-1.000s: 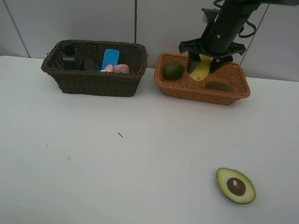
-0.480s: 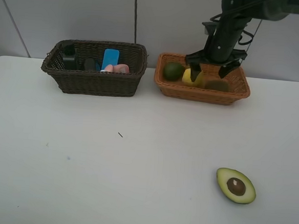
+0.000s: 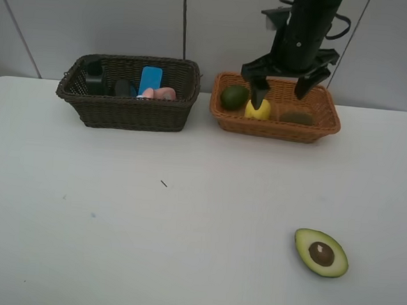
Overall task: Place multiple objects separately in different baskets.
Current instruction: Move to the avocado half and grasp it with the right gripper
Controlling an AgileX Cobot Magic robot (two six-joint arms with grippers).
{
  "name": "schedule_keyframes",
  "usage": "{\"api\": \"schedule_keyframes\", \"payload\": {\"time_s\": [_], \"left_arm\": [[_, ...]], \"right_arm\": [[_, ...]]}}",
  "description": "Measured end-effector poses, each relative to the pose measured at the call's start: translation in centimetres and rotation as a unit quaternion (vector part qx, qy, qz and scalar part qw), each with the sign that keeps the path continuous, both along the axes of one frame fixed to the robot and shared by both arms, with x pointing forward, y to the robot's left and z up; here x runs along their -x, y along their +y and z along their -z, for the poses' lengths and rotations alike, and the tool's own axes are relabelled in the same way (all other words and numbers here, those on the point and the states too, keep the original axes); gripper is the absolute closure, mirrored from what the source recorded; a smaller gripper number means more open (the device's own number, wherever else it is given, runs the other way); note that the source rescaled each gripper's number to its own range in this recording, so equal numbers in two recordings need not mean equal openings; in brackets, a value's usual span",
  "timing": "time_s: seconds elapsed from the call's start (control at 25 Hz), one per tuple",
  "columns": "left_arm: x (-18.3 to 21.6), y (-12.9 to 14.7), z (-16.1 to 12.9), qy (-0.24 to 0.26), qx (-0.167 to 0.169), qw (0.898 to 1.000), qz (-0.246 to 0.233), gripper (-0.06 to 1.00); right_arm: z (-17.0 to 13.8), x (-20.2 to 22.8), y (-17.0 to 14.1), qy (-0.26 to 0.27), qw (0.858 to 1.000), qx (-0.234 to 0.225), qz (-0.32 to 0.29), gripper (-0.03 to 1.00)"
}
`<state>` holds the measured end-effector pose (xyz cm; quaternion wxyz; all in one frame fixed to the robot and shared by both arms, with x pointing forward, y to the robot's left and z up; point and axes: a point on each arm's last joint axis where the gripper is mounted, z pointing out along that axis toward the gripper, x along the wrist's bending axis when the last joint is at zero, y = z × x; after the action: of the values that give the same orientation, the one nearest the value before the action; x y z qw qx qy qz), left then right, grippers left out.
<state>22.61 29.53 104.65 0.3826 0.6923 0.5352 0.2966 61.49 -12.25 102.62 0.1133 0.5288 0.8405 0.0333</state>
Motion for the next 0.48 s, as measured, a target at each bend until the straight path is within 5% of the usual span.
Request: {"api": "schedule_keyframes", "payload": {"time_s": [0.32, 0.48], "left_arm": [[0.0, 0.0, 0.0, 0.0, 0.0, 1.0, 0.0, -0.05], [0.0, 0.0, 0.0, 0.0, 0.0, 1.0, 0.0, -0.05]], "right_arm": [[1.6, 9.6, -5.3, 0.083, 0.993, 0.073, -0.037, -0.03], [3.0, 13.2, -7.0, 0.081, 0.995, 0.064, -0.002, -0.03]]}}
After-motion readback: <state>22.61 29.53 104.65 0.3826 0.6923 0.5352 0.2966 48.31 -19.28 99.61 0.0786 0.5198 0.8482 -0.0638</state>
